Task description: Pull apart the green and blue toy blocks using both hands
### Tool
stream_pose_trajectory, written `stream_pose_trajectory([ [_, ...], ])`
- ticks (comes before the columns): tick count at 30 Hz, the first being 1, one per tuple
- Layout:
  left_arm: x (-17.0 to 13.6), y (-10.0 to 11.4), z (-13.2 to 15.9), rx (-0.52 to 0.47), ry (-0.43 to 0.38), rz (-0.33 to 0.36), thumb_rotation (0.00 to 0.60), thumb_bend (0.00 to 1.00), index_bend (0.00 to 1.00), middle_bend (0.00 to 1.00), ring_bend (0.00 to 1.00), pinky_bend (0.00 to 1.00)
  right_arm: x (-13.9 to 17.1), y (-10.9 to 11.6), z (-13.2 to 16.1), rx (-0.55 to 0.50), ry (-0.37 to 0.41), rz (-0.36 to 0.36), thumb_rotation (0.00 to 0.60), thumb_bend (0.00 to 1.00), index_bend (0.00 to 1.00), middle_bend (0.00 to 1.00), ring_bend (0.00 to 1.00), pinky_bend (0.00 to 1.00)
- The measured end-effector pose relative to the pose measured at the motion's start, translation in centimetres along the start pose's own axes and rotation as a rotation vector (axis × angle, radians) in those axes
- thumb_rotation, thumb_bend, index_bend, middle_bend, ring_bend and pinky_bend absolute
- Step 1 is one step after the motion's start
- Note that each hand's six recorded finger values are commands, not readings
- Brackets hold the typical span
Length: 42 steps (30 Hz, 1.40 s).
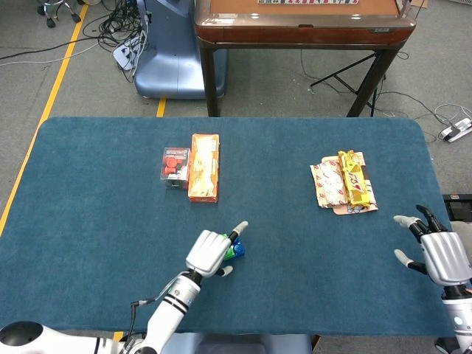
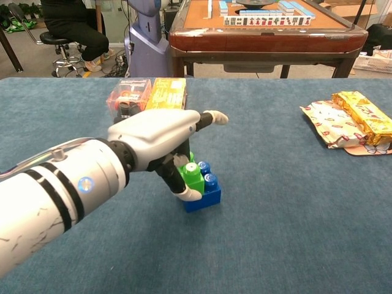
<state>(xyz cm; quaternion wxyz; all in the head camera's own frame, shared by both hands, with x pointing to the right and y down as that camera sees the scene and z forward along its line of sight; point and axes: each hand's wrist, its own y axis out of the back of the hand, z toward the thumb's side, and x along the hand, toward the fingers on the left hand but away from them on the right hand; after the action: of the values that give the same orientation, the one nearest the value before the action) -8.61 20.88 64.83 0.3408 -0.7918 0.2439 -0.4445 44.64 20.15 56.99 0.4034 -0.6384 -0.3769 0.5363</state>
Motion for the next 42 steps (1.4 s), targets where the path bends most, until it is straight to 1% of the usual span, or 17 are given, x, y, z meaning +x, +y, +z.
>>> stream_pose_trajectory([
  [7,1.1,-0.1,-0.3,0.003,0.035,-0.003,0.6,0.0,0.1,1.0,1.0,1.0,0.0,-0.1,-0.1,-0.002,-0.004,0.004,0.6,0.16,0.3,0.39,0.45,0.49],
  [12,1.8,-0.1,-1.4,0.012,0.072,-0.004,0.6,0.0,0.1,1.0,1.0,1.0,0.0,-0.2,-0.1,-0.006,-0.006,0.011,0.6,0.16,0.3,0.39,0.45,0.5],
  [18,1.9,0.0,-2.6,0.04,0.096,-0.002,0.6,0.0,0.11,1.0,1.0,1.0,0.0,-0.3,-0.1,-0.011,-0.005,0.01,0.6,0.16,0.3,0.39,0.45,0.5],
  [28,1.4,1.3,-5.4,0.104,0.138,0.021,0.6,0.0,0.18,1.0,1.0,1.0,-0.1,-0.6,-0.2,-0.014,-0.008,0.015,0.6,0.16,0.31,0.39,0.45,0.5],
  [32,1.3,1.4,-5.5,0.112,0.128,-0.002,0.6,0.0,0.23,1.0,1.0,1.0,-0.1,-0.6,-0.1,-0.013,-0.006,0.016,0.6,0.16,0.32,0.39,0.45,0.5],
  [36,1.4,1.2,-5.0,0.117,0.094,-0.039,0.6,0.0,0.27,1.0,1.0,1.0,-0.1,-0.5,0.0,-0.012,-0.003,0.014,0.6,0.16,0.32,0.39,0.45,0.5],
  [38,1.6,1.2,-4.5,0.125,0.068,-0.06,0.6,0.0,0.28,1.0,1.0,1.0,-0.1,-0.5,0.1,-0.012,-0.002,0.015,0.6,0.16,0.32,0.39,0.45,0.5],
  [42,2.2,1.3,-3.6,0.144,0.035,-0.075,0.6,0.0,0.28,1.0,1.0,1.0,-0.1,-0.6,0.1,-0.013,-0.004,0.018,0.6,0.16,0.32,0.39,0.45,0.5],
])
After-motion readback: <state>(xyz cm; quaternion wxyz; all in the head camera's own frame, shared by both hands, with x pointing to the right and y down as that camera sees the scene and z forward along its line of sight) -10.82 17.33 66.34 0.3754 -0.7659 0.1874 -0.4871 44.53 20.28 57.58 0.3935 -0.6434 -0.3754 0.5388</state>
